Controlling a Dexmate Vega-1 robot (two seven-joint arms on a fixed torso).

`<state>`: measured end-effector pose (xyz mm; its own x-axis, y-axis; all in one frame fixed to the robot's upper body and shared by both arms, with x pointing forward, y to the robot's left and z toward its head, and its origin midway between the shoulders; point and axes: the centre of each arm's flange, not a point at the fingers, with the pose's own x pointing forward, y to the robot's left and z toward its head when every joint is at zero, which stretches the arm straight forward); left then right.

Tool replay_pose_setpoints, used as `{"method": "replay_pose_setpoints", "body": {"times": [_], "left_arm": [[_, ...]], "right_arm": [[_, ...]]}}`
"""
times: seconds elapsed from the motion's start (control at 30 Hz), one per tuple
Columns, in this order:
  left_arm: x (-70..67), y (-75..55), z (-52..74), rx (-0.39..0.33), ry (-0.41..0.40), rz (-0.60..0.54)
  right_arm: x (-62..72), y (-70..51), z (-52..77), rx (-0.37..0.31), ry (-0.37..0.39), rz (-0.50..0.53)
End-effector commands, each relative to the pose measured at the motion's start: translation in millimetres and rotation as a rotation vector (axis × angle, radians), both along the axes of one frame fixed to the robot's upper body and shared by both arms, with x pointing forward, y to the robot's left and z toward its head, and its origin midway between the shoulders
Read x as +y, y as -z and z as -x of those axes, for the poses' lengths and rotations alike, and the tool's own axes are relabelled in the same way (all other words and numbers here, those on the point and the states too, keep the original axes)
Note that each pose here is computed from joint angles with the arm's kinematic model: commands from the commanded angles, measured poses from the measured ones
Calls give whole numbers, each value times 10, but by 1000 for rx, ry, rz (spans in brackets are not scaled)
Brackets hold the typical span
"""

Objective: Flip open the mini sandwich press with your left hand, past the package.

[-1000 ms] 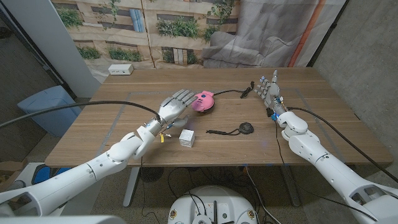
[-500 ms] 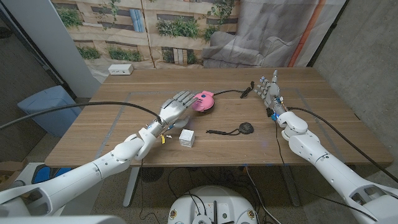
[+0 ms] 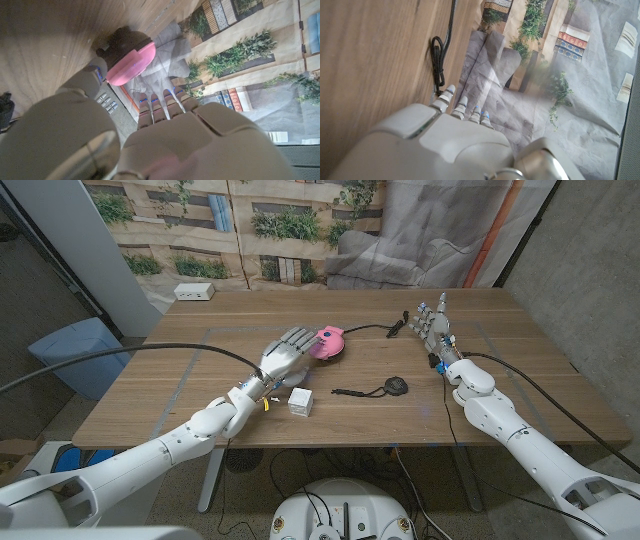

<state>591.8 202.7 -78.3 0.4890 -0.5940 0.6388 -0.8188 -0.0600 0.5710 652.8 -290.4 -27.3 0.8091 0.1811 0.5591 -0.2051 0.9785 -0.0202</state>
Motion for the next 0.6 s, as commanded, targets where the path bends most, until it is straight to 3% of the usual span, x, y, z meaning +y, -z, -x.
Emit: {"method": "replay_pose_setpoints", "body": {"times": [0.03,0.6], "left_arm": [[-62,41,-49,22,32,33],[-155,60,-139,-28,44,33]], "right_arm": [[1,-1,1,0,0,0],[2,0,1,0,0,0]]}}
